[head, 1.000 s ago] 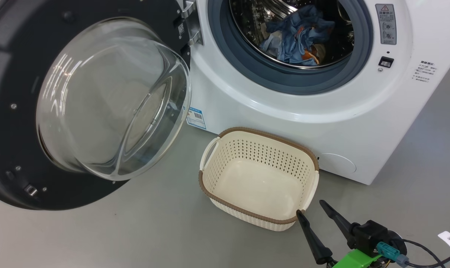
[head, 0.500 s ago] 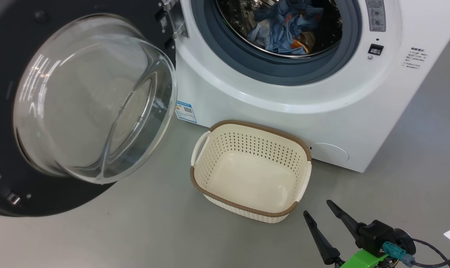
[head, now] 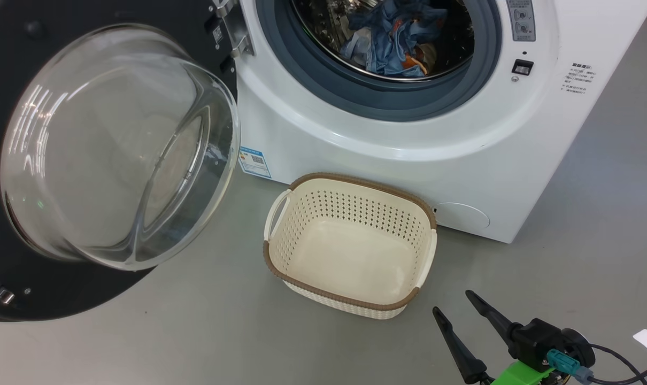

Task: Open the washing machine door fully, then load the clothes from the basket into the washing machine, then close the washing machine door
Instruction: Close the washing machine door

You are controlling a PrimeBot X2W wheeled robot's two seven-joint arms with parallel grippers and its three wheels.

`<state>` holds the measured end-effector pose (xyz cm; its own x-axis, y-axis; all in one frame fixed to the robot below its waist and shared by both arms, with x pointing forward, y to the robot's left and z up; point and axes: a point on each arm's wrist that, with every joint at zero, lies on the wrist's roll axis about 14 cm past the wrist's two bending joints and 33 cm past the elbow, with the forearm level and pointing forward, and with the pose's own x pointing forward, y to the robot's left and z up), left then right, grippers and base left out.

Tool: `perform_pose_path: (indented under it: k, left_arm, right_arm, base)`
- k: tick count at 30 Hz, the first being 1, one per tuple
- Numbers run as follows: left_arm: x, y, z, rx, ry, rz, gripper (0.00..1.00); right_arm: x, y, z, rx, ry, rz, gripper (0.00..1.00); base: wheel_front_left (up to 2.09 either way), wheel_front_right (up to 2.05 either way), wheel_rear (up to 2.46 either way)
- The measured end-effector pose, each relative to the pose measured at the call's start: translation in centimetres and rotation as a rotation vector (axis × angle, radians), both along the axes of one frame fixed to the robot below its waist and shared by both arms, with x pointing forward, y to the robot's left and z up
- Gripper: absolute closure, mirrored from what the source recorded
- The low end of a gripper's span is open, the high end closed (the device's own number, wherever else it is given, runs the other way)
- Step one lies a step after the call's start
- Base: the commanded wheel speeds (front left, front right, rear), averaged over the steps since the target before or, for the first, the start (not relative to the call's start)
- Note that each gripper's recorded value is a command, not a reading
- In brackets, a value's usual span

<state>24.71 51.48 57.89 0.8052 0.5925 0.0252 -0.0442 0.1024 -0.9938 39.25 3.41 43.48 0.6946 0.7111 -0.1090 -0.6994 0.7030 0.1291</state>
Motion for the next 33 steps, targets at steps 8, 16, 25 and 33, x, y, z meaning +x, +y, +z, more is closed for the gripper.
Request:
perform_pose_path:
  k: [8,16,25,33]
  left_arm:
    - [0.9,-1.9,-0.2,-0.006,-0.006,-0.140,1.00]
    - [1.4,-4.8,-0.7,-0.014,-0.020,-0.298,1.00]
    - [2.4,-9.4,-0.3,0.044,-0.027,-0.485,1.00]
    - [2.6,-13.6,0.5,0.090,-0.073,-0.614,1.00]
  right_arm:
    - [-0.1,0.0,0.0,-0.006,-0.002,0.007,0.00]
    - [0.1,0.0,-0.2,-0.006,0.000,0.005,0.00]
    - [0.3,0.3,0.1,0.034,0.020,-0.031,0.00]
    - [0.5,0.2,0.2,0.066,0.035,-0.066,0.00]
  base:
    - [0.00,0.00,0.00]
    - [0.00,0.00,0.00]
    - [0.00,0.00,0.00]
    - [0.00,0.00,0.00]
